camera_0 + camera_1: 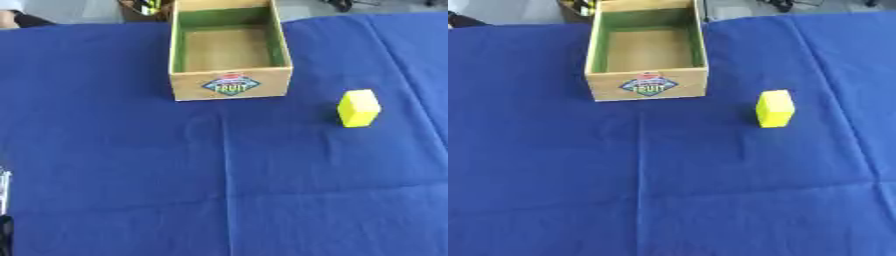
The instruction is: Pick up objects on the table and place them in the box.
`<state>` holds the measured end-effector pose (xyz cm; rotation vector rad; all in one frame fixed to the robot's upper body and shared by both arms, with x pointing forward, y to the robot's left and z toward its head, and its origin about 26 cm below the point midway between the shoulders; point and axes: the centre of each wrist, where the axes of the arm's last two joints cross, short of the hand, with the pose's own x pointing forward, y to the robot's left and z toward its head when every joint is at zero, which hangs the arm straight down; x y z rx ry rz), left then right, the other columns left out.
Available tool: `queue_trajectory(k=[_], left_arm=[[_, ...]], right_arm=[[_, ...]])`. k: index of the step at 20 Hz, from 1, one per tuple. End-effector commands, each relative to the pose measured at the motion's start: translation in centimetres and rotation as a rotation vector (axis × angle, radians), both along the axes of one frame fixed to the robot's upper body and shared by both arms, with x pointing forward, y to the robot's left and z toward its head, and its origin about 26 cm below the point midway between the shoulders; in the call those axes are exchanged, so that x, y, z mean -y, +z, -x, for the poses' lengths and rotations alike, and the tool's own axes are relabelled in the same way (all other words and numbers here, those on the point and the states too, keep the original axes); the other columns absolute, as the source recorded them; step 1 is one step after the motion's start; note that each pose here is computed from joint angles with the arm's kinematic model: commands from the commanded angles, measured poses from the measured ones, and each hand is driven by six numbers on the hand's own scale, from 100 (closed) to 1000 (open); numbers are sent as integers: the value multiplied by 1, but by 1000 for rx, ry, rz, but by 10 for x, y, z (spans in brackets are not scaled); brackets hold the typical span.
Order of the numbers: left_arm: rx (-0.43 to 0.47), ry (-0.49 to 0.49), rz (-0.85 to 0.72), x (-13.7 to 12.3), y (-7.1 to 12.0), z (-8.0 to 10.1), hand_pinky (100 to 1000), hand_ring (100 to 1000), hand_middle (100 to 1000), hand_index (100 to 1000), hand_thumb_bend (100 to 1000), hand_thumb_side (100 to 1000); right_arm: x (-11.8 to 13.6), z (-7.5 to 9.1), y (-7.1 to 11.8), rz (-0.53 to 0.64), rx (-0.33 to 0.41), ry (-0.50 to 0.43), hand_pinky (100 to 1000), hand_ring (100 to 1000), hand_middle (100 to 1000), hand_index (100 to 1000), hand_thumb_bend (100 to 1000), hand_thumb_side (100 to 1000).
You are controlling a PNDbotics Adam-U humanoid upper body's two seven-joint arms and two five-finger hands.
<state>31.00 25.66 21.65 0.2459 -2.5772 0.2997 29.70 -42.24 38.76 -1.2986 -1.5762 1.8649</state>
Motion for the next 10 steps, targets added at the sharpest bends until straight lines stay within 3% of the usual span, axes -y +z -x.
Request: queue_trajectory(k=[1, 5, 7, 8, 10], left_arm=[[25, -10, -29, 0, 7, 3, 413, 562, 551, 706, 157, 1000], [26, -15, -28, 1, 7, 3, 413, 562, 551, 706, 156, 1000], [26, -17, -28, 1, 7, 3, 413, 562, 551, 706, 156, 1000], [26, -18, -29, 1, 8, 3, 412, 562, 551, 706, 155, 1000], [26, -20, -29, 1, 8, 3, 412, 562, 551, 706, 155, 1000]], right_arm=[[1, 3, 11, 90, -25, -59, 876, 927, 903, 1000, 885, 679], [2, 0, 6, 135, -103, -116, 883, 938, 920, 1000, 895, 581], [2, -2, 5, 154, -135, -141, 883, 938, 922, 1000, 893, 578], [2, -2, 4, 162, -149, -154, 882, 940, 926, 1000, 914, 523], [3, -4, 1, 176, -172, -178, 884, 942, 931, 1000, 876, 565]])
